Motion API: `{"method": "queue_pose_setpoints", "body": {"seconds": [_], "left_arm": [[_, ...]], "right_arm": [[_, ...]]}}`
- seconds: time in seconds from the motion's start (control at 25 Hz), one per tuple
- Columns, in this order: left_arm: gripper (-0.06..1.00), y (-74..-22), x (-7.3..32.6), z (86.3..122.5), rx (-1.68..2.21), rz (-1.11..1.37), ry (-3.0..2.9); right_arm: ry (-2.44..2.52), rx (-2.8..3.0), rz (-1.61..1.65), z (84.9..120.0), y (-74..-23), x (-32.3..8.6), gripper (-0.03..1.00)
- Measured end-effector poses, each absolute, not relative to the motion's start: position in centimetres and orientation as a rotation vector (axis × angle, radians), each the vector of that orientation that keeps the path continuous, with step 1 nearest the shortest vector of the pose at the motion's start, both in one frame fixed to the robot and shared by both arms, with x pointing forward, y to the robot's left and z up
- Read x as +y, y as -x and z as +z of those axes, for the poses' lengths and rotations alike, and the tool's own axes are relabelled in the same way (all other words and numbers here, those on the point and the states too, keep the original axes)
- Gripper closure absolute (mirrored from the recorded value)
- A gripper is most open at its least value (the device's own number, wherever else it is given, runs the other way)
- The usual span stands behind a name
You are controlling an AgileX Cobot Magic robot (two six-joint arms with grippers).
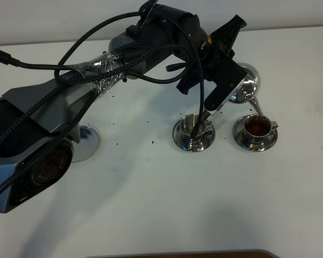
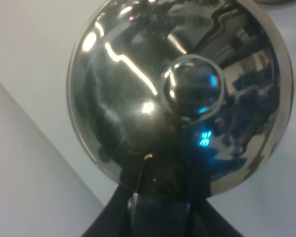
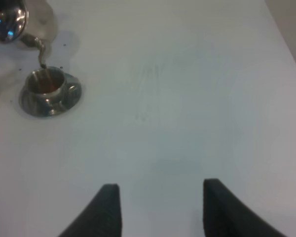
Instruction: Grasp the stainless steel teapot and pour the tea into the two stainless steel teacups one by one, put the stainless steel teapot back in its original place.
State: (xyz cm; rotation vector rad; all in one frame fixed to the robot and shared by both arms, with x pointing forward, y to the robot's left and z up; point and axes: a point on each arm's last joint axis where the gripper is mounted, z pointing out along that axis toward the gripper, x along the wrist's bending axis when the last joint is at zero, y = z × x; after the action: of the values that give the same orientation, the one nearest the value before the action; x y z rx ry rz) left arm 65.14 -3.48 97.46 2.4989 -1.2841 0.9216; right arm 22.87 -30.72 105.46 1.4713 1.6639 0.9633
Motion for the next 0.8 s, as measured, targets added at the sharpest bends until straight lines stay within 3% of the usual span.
{"method": "queue_pose_setpoints", "body": {"seconds": [0.8], "left_arm": [[0.67,-65.9,-1.2,96.9,-0.388,0.699,-2.773]], "right_arm": [[-1.471,1.664,0.963,105.5,-22.9,-30.7,0.58]]}}
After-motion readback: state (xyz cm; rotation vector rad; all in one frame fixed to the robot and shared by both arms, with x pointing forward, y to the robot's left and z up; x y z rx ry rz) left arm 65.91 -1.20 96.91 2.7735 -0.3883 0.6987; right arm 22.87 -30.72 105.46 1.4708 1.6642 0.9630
